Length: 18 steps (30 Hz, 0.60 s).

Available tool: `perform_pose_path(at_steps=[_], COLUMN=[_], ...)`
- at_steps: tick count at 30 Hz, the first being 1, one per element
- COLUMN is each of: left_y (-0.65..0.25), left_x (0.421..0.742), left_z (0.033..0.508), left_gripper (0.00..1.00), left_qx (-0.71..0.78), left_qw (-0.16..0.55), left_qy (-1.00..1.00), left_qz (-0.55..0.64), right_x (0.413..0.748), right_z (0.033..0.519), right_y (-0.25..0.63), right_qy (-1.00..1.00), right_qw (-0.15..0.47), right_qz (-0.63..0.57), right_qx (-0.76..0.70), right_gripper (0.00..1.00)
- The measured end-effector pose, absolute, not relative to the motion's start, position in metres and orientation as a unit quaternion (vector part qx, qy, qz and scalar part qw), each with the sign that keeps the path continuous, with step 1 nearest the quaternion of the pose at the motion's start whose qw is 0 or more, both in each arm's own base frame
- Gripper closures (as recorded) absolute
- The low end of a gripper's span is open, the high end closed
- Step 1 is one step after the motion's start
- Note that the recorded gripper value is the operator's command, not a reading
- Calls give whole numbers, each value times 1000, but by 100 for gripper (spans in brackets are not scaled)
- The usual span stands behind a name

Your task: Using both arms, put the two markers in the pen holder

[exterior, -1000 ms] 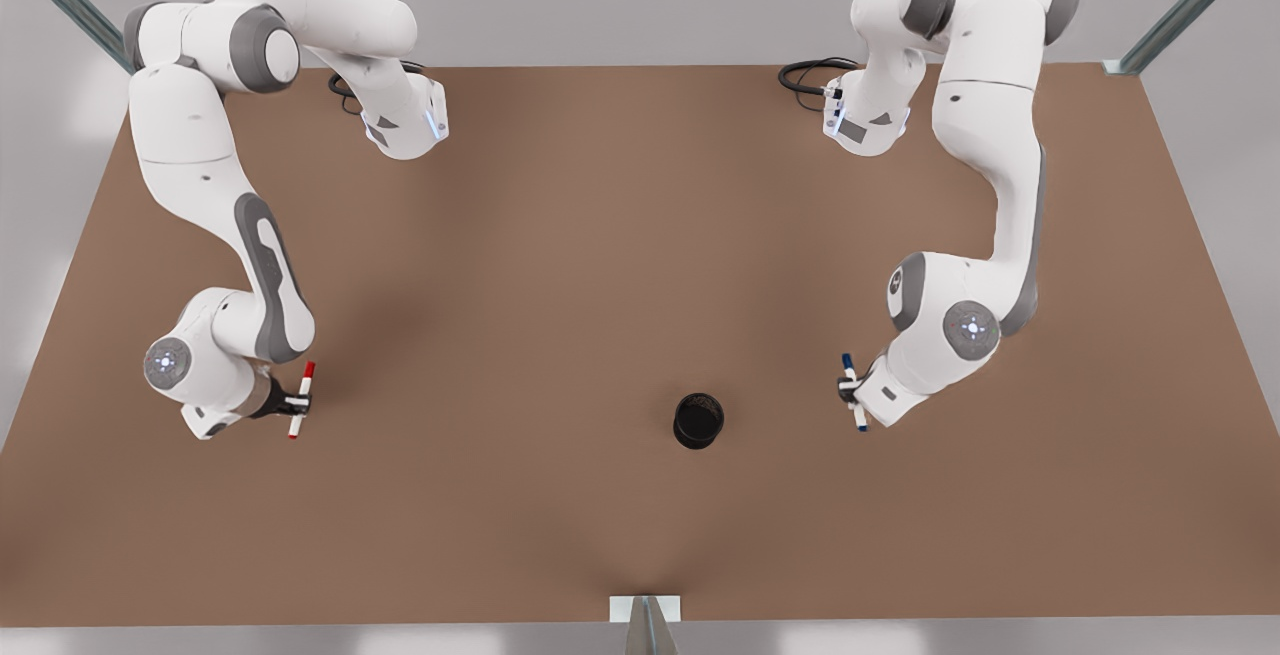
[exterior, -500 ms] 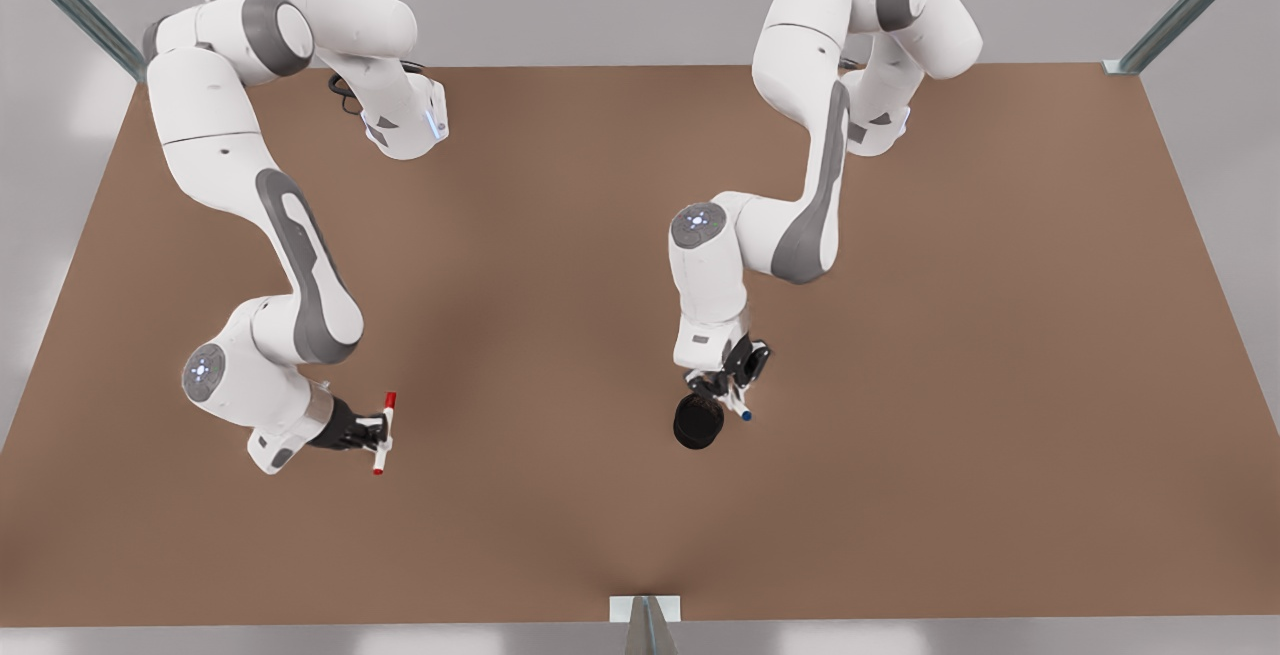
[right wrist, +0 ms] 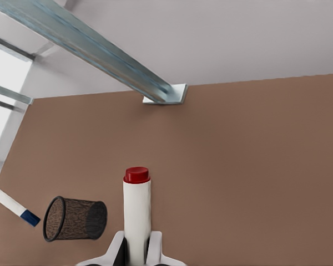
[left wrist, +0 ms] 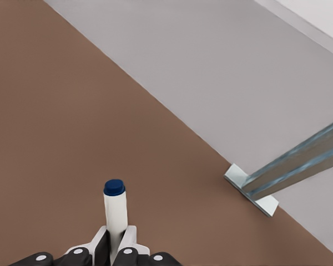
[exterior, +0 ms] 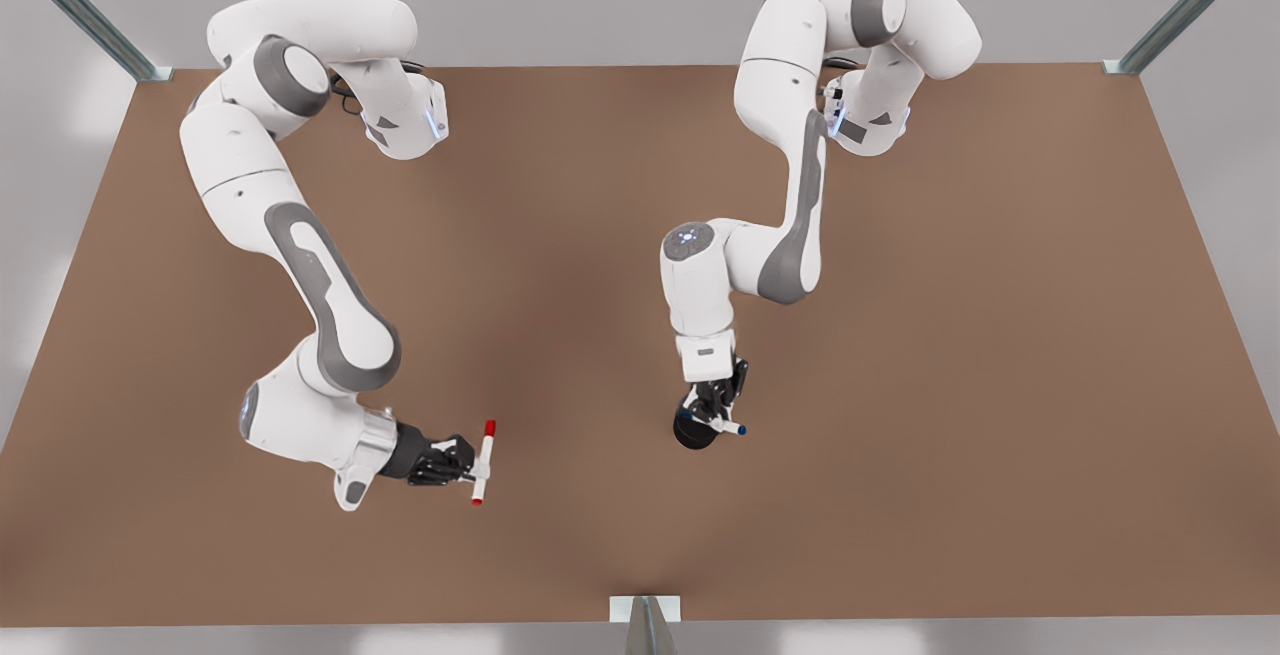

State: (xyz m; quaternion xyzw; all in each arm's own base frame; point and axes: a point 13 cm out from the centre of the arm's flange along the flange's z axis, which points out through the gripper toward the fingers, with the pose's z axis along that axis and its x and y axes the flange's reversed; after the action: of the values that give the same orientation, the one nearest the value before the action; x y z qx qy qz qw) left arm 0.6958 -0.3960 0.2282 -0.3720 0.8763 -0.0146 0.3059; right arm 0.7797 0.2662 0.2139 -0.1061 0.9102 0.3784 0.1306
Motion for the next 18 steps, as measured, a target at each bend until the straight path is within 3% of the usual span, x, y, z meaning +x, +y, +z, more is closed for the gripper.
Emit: perform_pose_path(at_steps=[18], left_y=[-383], left_x=[689], left_z=[205], left_gripper=[72], left_qx=[-389], left_qw=[350], left_qy=[852], left_qz=[21], right_x=[799], right_z=[187], right_y=[278], right_qy=[876], right_qw=[191], right_qz=[413], right_qx=[-159], right_gripper=[72])
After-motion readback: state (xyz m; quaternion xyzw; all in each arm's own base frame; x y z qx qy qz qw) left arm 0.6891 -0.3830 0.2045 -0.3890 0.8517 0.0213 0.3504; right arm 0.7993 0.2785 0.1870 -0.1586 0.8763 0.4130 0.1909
